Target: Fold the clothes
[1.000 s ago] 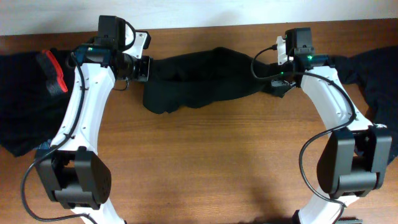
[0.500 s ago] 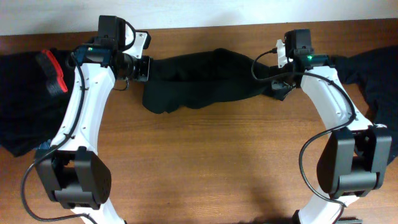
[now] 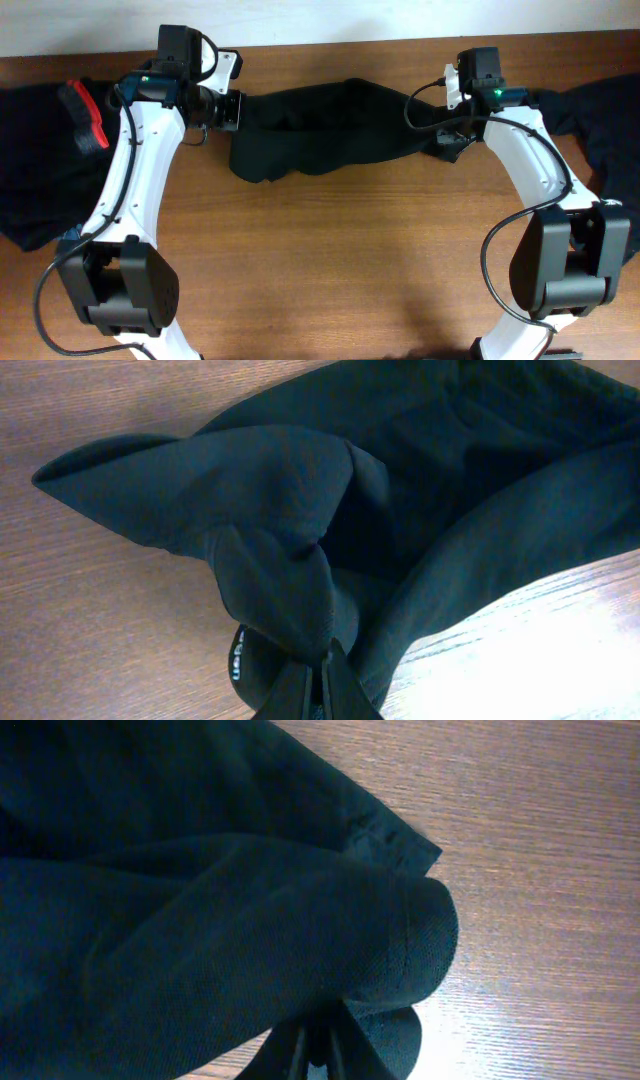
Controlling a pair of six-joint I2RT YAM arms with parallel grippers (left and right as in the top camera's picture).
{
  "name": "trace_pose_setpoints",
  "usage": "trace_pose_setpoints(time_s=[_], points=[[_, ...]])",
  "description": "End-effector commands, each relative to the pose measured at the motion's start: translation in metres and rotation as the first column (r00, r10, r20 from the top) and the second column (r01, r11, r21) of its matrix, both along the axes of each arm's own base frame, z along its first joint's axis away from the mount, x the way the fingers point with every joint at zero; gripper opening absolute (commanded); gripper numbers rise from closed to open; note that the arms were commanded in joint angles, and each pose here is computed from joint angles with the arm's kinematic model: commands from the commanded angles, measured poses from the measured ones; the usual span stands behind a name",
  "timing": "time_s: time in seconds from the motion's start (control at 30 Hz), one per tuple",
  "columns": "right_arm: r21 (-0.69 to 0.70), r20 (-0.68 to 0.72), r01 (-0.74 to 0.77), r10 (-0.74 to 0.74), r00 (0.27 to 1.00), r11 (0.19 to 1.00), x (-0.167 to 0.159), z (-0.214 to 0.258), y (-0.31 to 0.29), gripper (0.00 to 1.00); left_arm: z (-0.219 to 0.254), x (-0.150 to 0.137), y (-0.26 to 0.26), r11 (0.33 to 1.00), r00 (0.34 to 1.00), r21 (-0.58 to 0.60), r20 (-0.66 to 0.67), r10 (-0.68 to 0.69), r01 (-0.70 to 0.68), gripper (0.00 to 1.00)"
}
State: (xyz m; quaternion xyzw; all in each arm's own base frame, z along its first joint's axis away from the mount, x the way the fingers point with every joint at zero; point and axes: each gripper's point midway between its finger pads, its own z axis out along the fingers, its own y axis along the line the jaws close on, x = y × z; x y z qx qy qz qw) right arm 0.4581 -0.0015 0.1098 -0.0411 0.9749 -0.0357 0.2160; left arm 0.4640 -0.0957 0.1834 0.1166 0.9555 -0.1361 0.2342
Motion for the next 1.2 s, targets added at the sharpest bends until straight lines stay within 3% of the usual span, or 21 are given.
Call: trace_pose_setpoints(time_s=[0.0,0.1,0.23,0.4,0.73,0.8,1.0,1.17], points=[[-0.018,0.026,0.015,-0.014,1.0,1.0,0.003,0.011,-0.004,0.09,0.015,0.0,-0.001,1.0,0.999,0.0,0.036,0.004,-0.004,0.0],[-0.018,0.026,0.015,-0.014,1.0,1.0,0.003,0.011,-0.004,0.05,0.015,0.0,-0.001,1.0,0.999,0.0,0.036,0.004,-0.004,0.0],[-0.018,0.026,0.015,-0.014,1.0,1.0,0.003,0.011,-0.004,0.11,0.015,0.0,-0.001,1.0,0.999,0.0,0.036,0.004,-0.004,0.01],[-0.018,0.026,0.015,-0.014,1.0,1.0,0.003,0.011,-0.004,0.05,0.015,0.0,-0.001,1.0,0.999,0.0,0.036,0.004,-0.004,0.0],[-0.018,0.026,0.015,-0.014,1.0,1.0,0.003,0.011,-0.004,0.13,0.015,0.0,-0.001,1.0,0.999,0.0,0.036,0.004,-0.004,0.01],[-0.018,0.026,0.015,-0.014,1.0,1.0,0.003,0.011,-0.004,0.19,0.015,0.0,-0.001,1.0,0.999,0.0,0.036,0.004,-0.004,0.01],[-0.019,0.023,0.015,-0.014,1.0,1.0,0.002,0.01,-0.004,0.19,0.015,0.0,-0.001,1.0,0.999,0.0,0.036,0.004,-0.004,0.01],[-0.021,-0.106,0.016,-0.018,0.994,1.0,-0.025,-0.005,-0.005,0.19,0.015,0.0,-0.001,1.0,0.999,0.0,0.036,0.004,-0.004,0.01]])
